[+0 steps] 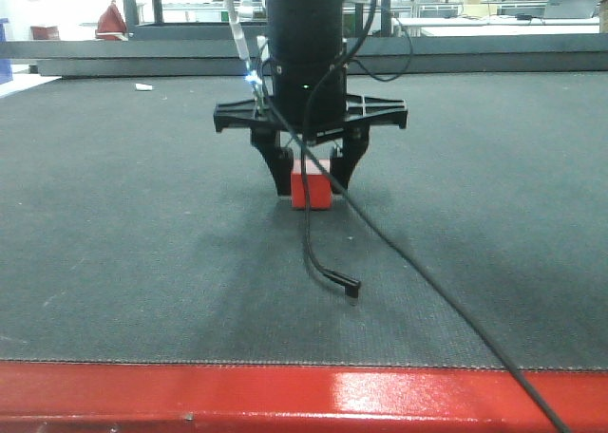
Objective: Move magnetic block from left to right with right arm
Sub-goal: 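Lower the open right gripper over the red cube, then close the right gripper on the red cube and lift it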
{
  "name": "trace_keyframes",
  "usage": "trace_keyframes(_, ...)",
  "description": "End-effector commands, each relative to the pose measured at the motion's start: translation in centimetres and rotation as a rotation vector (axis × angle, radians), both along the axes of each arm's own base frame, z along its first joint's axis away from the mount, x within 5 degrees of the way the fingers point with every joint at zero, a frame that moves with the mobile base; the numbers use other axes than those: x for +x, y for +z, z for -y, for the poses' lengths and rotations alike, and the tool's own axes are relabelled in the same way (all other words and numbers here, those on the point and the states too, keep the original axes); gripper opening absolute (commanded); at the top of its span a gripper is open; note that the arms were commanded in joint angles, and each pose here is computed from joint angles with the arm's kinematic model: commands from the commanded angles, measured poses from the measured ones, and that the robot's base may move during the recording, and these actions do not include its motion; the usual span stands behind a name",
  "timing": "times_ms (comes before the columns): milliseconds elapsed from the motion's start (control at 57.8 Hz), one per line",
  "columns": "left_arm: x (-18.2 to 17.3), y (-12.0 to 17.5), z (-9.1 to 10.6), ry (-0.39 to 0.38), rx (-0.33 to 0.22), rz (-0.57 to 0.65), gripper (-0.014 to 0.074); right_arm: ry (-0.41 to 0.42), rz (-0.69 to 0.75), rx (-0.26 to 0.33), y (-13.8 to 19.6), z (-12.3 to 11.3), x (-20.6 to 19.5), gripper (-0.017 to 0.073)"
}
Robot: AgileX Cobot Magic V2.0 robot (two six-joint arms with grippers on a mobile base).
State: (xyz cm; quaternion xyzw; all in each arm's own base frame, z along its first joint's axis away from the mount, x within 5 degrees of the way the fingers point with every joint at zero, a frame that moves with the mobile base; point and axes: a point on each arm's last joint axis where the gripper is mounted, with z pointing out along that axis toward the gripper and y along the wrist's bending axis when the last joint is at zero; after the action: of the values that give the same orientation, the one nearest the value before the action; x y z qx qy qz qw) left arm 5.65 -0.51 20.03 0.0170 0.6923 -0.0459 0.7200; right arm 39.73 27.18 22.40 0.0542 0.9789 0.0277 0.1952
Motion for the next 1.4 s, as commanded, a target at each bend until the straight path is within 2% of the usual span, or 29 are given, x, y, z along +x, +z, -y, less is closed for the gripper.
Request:
trace_keyframes(0, -0.1, 0.5, -0.1, 0.009, -0.018, 0.084, -0.0126, 0.040, 0.161, 0.056, 6.8, 1.5, -0.2, 0.0202)
trace_keyframes(208, -0.1, 0.5, -0.1, 0.009, -0.018, 0.084, -0.0126, 0.246, 0.227, -0.005, 10.9, 5.0, -1.2, 0.0202)
trace_keyframes(398, -0.1, 0.5, -0.1, 0.009, -0.018, 0.084, -0.0126, 0.329, 0.276, -0.045, 12.5, 9.8, -3.1, 0.0202)
trace_keyframes(571, -0.1, 0.5, -0.1, 0.009, -0.018, 0.084, -0.0126, 0.299, 0.312, -0.038, 12.2, 14.8, -6.1, 0.0202)
trace_keyframes(727, -0.1, 0.5, -0.1, 0.009, -0.018, 0.084, -0.0126, 0.215, 0.353, -0.042, 11.2, 19.3, -9.9, 0.0202)
trace_keyframes(866, -0.1, 0.5, -0.1, 0.009, -0.018, 0.084, -0.0126, 0.165, 0.354, -0.053, 9.4, 22.0, -13.6, 0.0202)
trace_keyframes(1143, -0.1, 0.5, -0.1, 0.009, -0.018, 0.084, -0.0126, 0.193, 0.448, -0.074, 8.1, 24.1, -21.7, 0.0202)
trace_keyframes(1385, -0.1, 0.5, -0.1, 0.009, -0.018, 0.084, -0.0126, 0.177, 0.702, -0.055, 10.4, 25.6, -29.0, 0.0202)
